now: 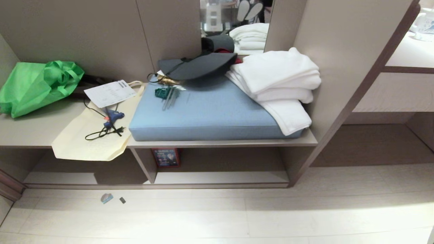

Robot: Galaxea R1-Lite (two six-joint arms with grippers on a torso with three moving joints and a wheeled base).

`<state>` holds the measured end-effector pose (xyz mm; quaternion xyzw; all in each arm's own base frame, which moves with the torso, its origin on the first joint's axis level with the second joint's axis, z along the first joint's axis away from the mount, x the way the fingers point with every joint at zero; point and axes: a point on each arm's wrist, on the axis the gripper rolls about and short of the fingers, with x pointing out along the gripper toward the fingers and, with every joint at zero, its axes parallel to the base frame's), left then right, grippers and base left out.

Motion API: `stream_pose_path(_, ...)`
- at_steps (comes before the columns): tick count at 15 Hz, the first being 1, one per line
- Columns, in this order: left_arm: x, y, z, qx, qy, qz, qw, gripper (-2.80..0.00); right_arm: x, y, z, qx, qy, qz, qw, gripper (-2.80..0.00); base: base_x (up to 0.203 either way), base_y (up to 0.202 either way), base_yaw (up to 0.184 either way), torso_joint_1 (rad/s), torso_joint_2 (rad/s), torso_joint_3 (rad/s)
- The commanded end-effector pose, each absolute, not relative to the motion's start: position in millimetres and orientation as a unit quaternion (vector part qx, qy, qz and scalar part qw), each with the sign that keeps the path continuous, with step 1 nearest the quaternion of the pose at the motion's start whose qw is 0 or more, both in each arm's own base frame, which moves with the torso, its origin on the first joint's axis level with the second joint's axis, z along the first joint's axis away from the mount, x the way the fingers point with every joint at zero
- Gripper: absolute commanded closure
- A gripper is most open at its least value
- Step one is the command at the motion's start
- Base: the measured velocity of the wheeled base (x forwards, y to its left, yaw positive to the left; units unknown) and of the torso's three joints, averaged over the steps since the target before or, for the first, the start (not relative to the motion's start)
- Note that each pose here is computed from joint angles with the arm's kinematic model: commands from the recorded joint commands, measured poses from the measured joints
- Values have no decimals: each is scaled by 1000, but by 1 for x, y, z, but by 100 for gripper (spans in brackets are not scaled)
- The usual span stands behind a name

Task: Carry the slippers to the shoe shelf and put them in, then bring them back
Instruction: Place the slippers into the shoe cabinet

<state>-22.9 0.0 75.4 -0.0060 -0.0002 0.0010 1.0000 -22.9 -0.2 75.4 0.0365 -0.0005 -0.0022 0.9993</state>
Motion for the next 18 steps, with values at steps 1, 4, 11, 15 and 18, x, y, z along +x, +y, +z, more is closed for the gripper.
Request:
stream_pose_path(1,-23,0,75,-6,0,1,1000,0,-23,0,75,37,-1,-2,999,0,0,0,0,16,7,-202)
stream_pose_path(4,-23,0,75,-5,1,1,1000,0,-23,0,75,37,-1,-2,999,0,0,0,0,4,3,-196)
stream_pose_path(11,-23,0,75,-6,0,1,1000,0,-23,0,75,37,-1,-2,999,0,0,0,0,4,2,-195)
stream_pose_path(15,-23,0,75,-5,1,1,1000,0,-23,0,75,37,-1,-2,999,0,0,0,0,1,3,-197)
stream_pose_path(18,-23,0,75,-5,0,1,1000,0,-23,0,75,37,-1,-2,999,0,0,0,0,3,0,-193)
